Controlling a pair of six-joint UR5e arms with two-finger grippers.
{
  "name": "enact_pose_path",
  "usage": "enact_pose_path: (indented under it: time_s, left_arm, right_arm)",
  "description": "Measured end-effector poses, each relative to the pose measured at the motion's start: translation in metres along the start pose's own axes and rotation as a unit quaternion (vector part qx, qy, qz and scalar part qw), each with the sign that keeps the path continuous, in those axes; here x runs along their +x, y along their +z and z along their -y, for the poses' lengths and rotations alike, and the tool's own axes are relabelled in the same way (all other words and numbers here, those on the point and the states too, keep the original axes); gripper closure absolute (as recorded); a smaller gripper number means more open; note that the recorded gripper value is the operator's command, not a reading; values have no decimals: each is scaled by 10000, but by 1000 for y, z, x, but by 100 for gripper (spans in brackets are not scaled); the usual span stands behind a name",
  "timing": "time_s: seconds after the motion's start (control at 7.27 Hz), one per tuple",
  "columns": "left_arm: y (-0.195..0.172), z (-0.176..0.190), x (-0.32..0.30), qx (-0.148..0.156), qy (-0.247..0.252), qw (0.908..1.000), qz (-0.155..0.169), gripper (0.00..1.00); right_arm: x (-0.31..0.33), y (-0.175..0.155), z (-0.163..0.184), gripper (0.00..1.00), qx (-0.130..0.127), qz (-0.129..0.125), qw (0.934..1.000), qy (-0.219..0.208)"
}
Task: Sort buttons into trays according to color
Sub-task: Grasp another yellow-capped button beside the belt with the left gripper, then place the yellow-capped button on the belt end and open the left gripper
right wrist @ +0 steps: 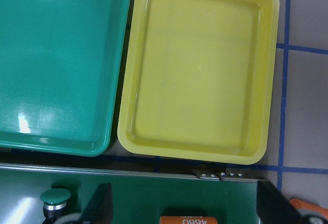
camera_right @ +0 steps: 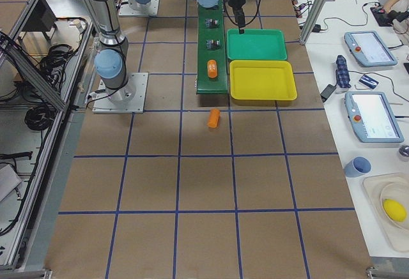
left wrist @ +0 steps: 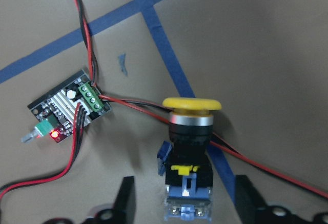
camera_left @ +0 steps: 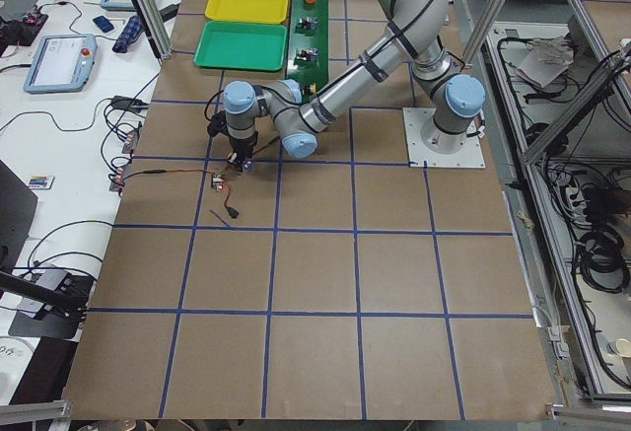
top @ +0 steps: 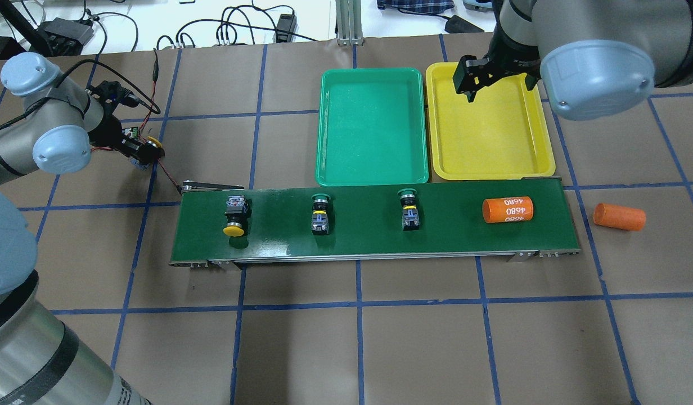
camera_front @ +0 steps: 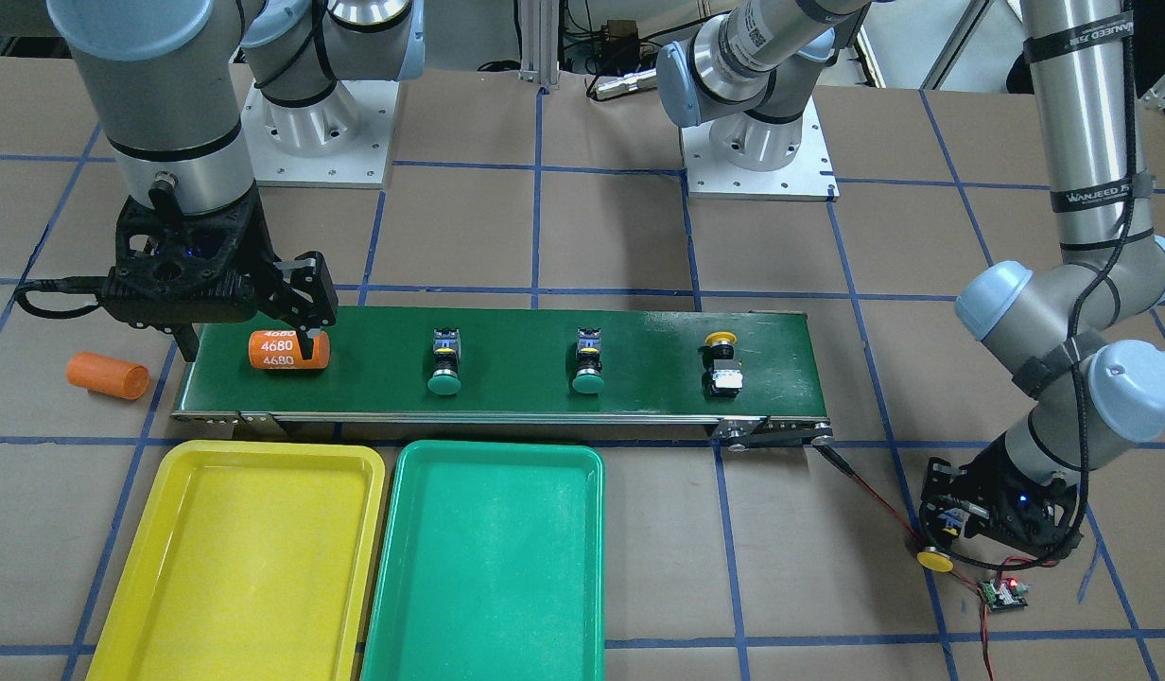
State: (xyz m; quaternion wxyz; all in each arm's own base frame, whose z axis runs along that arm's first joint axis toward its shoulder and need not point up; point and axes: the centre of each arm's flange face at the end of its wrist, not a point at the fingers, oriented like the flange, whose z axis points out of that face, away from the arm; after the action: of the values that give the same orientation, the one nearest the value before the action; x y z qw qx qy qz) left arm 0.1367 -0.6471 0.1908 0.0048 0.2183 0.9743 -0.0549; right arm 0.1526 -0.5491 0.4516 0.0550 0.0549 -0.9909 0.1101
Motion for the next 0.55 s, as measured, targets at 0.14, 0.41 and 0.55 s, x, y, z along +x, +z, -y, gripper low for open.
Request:
enact_pose_path:
  time_s: [0.14,0.41,0.55]
  left_arm:
    - [0,0,0,15,16,10000,-25,100]
    - [-24,5,6,128,37,9999,-90,100]
    - [-49,5,13,91,-13,9998,-195,100]
  right_arm:
    - [0,0,0,0,0,0,10000,0]
    - [0,0,0,0,0,0,10000,0]
    - [0,0,0,0,0,0,10000,0]
